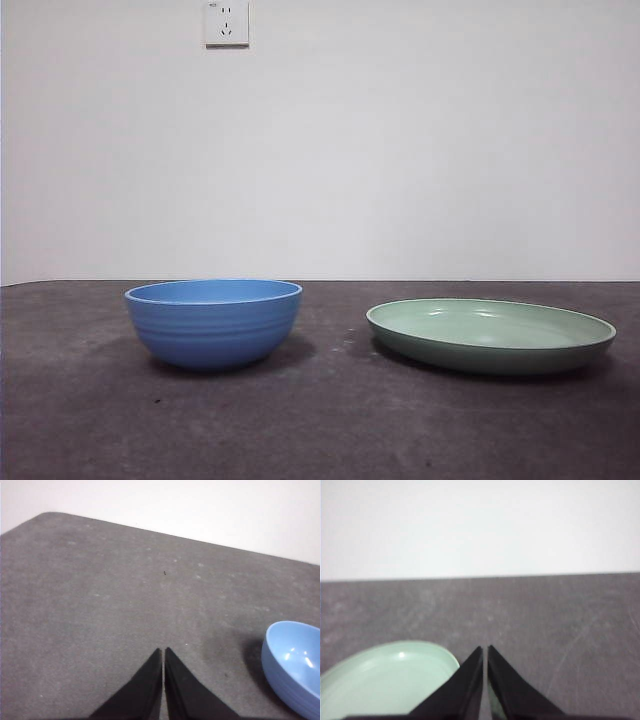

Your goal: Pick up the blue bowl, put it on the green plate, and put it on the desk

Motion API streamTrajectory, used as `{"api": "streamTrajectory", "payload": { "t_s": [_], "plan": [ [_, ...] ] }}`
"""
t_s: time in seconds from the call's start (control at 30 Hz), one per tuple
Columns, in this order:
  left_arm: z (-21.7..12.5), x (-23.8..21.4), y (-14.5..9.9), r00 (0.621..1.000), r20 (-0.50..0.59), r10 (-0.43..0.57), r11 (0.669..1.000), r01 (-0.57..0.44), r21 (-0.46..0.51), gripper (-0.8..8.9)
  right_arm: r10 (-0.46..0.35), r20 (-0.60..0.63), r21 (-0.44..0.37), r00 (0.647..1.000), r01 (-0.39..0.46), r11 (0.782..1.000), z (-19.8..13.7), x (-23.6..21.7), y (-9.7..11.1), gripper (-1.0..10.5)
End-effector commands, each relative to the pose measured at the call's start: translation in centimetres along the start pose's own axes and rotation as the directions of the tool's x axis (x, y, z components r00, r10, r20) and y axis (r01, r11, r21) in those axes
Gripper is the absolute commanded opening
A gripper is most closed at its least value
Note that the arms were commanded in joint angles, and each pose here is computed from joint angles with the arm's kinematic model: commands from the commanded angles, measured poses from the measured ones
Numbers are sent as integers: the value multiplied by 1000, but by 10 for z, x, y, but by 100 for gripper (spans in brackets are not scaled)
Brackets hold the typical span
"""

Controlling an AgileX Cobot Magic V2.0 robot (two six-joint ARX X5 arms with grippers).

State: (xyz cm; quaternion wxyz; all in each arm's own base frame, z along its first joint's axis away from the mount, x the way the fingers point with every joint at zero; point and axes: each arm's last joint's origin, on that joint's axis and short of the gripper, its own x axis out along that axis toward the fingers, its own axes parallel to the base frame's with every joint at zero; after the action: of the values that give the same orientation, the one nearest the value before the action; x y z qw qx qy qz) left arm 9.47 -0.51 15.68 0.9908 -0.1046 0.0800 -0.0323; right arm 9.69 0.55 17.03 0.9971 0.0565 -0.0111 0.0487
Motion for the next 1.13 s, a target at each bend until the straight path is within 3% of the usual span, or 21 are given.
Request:
{"api": "streamTrajectory", "payload": {
  "t_s": [0.03,0.17,0.33,0.53,0.77,0.9,1.03,1.13],
  "plan": [
    [-7,2,2,1000,-23,7,998,-8,-62,8,7,14,26,1000,-7,1000,1,0,0,9],
    [-3,1,1,1000,-12,5,993,-6,-120,7,13,22,74,1000,-14,997,1,0,1,9],
    [3,-1,-1,1000,7,0,992,0,-124,8,19,79,123,997,-29,992,7,0,1,9],
    [18,-7,-4,999,53,-10,975,22,-223,8,25,126,231,992,-53,971,17,-2,3,9],
    [68,-30,-16,978,205,-43,974,87,-209,9,-7,219,229,976,-44,972,57,-13,6,9],
    [97,-43,-22,965,258,-55,976,107,-192,9,-11,204,195,979,-29,980,80,-17,9,9],
    [123,-48,-28,973,226,-49,983,87,-162,9,-11,138,149,990,-9,989,105,-19,12,9],
    [141,-47,-33,987,142,-81,990,96,-106,9,-12,55,107,998,6,994,124,-17,15,9]
  ]
}}
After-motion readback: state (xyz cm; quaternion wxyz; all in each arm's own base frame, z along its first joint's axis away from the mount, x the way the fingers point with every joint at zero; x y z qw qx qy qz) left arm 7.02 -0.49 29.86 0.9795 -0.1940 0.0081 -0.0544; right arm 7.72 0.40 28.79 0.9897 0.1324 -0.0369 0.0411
